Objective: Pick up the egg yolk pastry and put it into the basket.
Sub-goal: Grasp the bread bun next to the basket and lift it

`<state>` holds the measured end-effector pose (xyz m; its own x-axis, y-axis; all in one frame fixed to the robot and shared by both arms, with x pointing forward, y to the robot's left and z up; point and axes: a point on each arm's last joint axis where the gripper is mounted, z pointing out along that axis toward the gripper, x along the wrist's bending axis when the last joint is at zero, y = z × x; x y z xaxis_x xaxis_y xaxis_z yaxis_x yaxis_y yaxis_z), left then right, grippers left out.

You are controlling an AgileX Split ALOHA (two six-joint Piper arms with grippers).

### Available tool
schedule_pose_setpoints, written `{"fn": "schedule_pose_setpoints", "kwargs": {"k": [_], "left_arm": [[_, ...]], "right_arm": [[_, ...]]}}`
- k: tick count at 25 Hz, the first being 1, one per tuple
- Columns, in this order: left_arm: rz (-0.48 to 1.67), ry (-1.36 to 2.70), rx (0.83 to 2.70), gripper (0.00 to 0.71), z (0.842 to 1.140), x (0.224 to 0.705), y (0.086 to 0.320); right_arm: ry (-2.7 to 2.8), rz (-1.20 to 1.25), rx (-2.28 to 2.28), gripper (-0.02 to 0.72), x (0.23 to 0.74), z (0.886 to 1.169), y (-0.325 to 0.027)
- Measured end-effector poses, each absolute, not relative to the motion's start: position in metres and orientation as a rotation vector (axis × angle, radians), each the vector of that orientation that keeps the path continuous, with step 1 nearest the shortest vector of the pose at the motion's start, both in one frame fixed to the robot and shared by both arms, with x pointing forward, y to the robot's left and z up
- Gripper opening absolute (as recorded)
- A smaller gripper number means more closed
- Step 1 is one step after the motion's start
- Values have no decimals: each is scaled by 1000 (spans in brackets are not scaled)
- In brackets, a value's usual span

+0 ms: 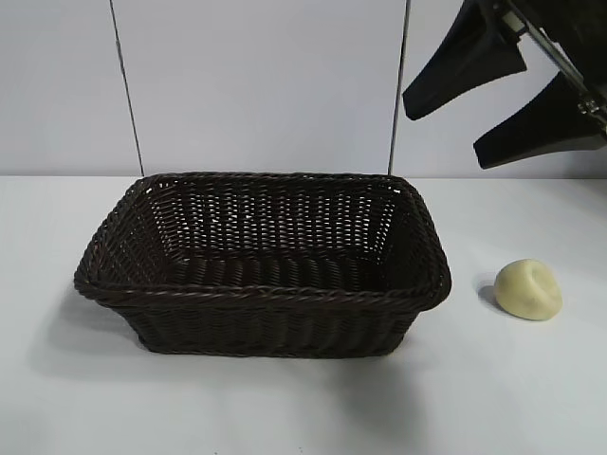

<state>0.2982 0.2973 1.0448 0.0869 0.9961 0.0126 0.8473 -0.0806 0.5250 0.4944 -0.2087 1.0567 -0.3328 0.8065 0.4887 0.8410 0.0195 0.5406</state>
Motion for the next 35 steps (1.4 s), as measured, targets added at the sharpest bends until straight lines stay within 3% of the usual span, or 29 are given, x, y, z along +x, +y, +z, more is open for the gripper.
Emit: {"fn": "schedule_pose_setpoints", "kwargs": {"k": [3,15,28,35], "left_arm": [[551,1794,1961,540,1033,292,297],[571,1766,1927,540,1033,290,296],[844,1521,1665,540,1042,234,301],[851,1513,1656,540,1041,232,301]], "right_arm": [[-2211,-1228,-1788,567,494,1057,-209],[-2211,-1228,-1788,567,494,1057,-209],[-2190,-1251,-1831,567,497,1057,-210],[-2142,-1152,-1916,567,500,1055,-212]]}}
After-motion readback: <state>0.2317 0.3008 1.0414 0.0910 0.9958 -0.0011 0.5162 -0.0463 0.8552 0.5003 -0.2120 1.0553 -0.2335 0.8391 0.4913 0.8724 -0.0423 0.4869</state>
